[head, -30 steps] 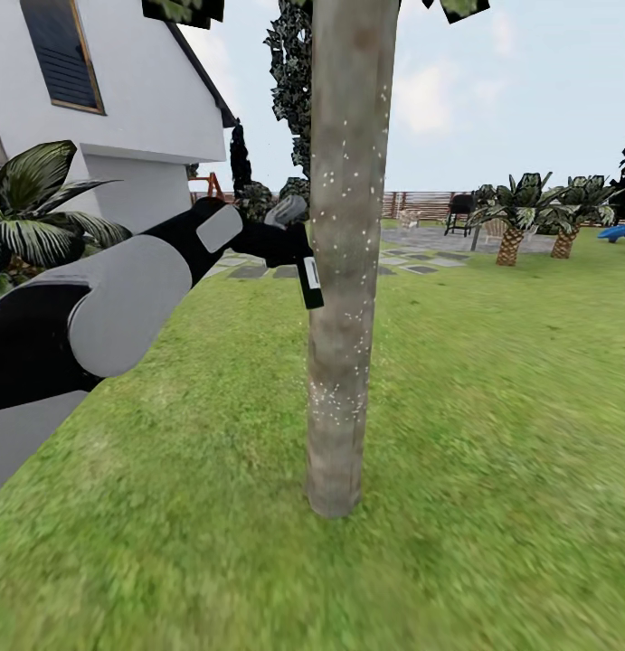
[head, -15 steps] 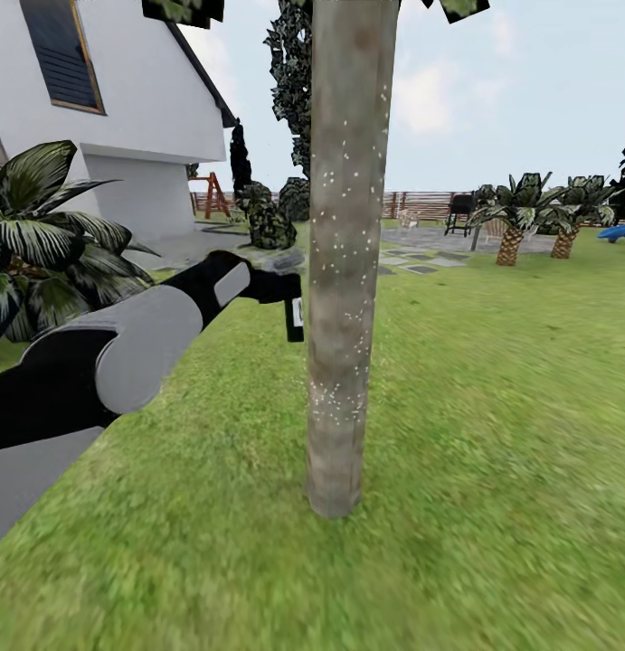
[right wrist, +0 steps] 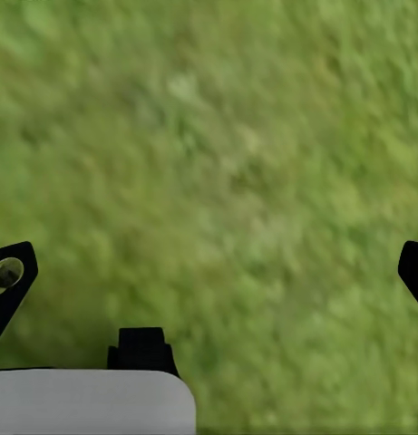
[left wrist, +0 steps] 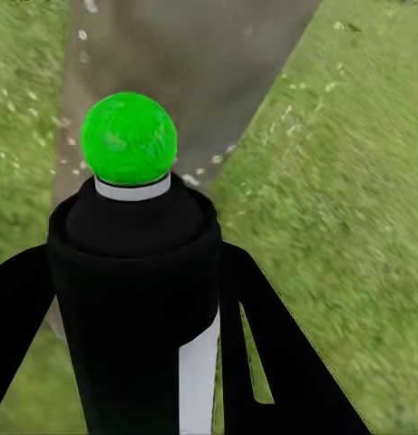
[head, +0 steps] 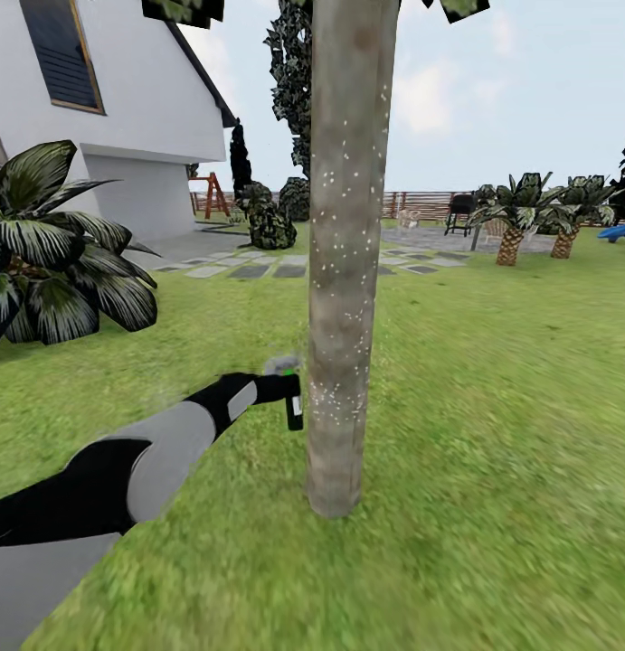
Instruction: In the garden, pick up the pesticide atomizer on the floor and spray pesticide onto both trees until each tree trunk is fully covered.
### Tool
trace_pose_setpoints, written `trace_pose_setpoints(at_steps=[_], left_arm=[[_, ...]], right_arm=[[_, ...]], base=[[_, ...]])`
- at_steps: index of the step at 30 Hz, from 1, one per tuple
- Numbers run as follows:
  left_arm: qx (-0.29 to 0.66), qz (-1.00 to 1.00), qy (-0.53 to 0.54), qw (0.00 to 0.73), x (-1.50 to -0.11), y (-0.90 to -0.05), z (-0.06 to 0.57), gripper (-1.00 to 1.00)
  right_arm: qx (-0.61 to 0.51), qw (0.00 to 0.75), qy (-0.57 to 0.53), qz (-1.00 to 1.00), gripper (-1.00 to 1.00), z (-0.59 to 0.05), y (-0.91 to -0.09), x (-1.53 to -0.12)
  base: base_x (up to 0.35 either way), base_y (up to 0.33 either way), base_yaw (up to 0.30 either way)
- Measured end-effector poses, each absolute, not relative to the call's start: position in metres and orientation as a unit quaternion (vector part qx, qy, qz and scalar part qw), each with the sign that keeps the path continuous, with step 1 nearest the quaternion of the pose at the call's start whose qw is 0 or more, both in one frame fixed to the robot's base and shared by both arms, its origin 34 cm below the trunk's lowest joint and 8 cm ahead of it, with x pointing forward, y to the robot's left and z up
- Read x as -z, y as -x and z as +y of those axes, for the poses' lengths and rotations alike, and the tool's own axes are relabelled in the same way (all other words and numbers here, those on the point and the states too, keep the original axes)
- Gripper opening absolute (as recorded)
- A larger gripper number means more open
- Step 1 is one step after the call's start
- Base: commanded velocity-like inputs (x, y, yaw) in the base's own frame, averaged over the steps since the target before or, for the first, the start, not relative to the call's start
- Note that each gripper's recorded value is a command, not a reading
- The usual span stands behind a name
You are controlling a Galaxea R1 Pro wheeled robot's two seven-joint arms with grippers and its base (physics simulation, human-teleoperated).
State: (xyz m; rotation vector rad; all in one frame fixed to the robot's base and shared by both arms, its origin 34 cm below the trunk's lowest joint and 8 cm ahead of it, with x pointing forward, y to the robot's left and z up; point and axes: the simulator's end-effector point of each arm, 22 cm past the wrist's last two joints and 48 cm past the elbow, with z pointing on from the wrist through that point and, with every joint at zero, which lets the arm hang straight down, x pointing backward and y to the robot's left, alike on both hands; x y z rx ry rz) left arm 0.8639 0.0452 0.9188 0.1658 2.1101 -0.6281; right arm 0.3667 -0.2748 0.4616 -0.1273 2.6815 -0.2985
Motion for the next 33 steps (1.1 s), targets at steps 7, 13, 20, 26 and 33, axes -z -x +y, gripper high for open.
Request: trace_pose_setpoints(at_steps=[7,13,20,26,33], left_arm=[[0.25,0.859,-0.033,0.445,-0.785,-0.797,0.053,-1.0],[0.244,0.873,-0.019,0.423,-0.734,-0.763,0.064,-1.0],[0.235,0.877,-0.012,0.42,-0.725,-0.76,0.079,-1.0],[0.234,0.877,-0.012,0.42,-0.724,-0.76,0.08,-1.0],[0.233,0.877,-0.012,0.419,-0.724,-0.759,0.08,-1.0]], right_arm=[[0.108,0.22,0.045,0.968,1.0,-0.275,-0.367,-0.462],[0.107,0.219,0.046,0.969,1.0,-0.274,-0.367,-0.462],[0.107,0.219,0.046,0.969,1.0,-0.274,-0.367,-0.462],[0.106,0.219,0.046,0.969,1.0,-0.273,-0.367,-0.462],[0.106,0.219,0.047,0.969,1.0,-0.272,-0.366,-0.462]], base=[[0.0,0.0,0.0],[0.0,0.17,0.0],[0.0,0.338,0.0],[0.001,0.347,0.0],[0.057,0.347,-0.142]])
